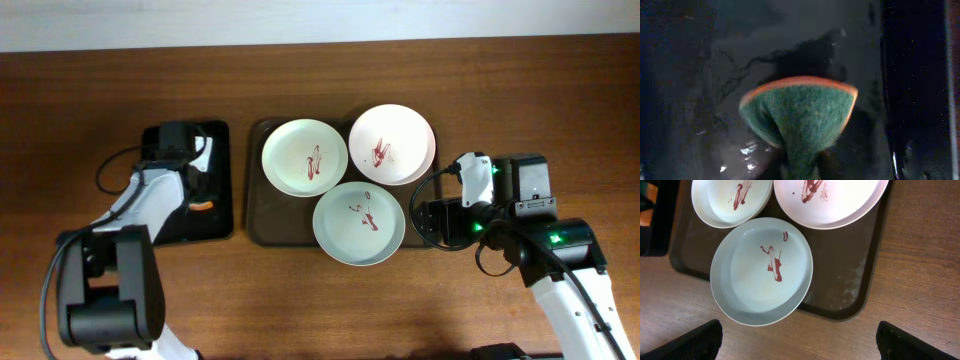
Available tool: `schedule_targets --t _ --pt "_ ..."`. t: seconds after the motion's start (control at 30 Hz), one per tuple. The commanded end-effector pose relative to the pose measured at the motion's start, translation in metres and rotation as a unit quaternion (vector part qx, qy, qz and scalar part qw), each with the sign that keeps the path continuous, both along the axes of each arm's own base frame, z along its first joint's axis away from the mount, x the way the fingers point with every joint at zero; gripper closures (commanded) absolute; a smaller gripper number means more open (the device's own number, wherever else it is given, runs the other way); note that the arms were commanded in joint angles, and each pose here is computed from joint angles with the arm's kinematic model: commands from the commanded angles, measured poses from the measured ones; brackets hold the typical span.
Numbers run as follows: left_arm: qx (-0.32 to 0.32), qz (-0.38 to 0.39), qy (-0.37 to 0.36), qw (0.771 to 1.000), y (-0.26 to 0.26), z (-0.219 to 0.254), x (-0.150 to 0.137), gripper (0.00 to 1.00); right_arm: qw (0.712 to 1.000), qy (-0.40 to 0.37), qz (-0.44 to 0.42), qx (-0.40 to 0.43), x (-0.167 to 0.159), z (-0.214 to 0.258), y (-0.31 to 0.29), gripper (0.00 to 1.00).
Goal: Clean dirty plates on tray and stack at the side
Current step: 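Reach the right gripper to the front plate's rim and grip it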
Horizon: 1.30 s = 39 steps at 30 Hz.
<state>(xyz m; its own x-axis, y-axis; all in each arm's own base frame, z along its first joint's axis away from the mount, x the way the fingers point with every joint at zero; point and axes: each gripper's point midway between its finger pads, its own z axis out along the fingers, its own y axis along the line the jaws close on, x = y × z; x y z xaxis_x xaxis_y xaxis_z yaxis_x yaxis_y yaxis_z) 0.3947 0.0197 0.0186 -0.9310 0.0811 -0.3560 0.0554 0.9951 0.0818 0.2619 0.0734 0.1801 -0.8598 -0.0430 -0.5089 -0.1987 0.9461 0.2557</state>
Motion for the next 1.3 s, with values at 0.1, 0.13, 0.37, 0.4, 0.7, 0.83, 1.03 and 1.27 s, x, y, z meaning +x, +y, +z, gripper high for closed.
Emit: schedule_targets --t 0.1,0.13,0.37,0.4,0.7,0.83,1.03,1.27 --pt "0.000 0.006 -0.019 1.000 0.004 0.022 0.004 0.30 1.000 -0.010 -0.001 0.003 0.004 0.008 0.000 0.01" --pt "0.000 0.006 -0.019 1.000 0.004 0.022 0.003 0.28 1.000 -0.010 -0.001 0.003 0.004 0.008 0.000 0.01" --pt "-0.001 0.007 0.006 1.000 0.004 0.002 0.000 0.27 1.000 -0.010 -0.001 0.003 0.004 0.008 0.000 0.01" --pt "-0.001 0.006 0.012 1.000 0.004 -0.003 -0.001 0.28 1.000 -0.010 -0.001 0.003 0.004 0.008 0.000 0.01" --pt "0.001 0.007 0.010 1.000 0.005 -0.009 0.005 1.00 1.000 -0.010 0.000 0.000 0.004 0.008 0.000 0.01" --pt "0.001 0.007 -0.009 1.000 0.005 0.006 0.009 1.00 1.000 0.008 0.000 -0.001 0.004 -0.001 0.000 0.01" --pt "-0.004 0.008 0.014 1.000 0.003 0.006 -0.004 1.00 0.997 0.071 0.000 -0.007 0.011 -0.033 0.000 0.01" --pt "-0.014 0.006 0.033 0.999 0.000 0.003 -0.013 1.00 0.983 0.184 0.015 0.021 0.015 -0.092 0.015 0.42"
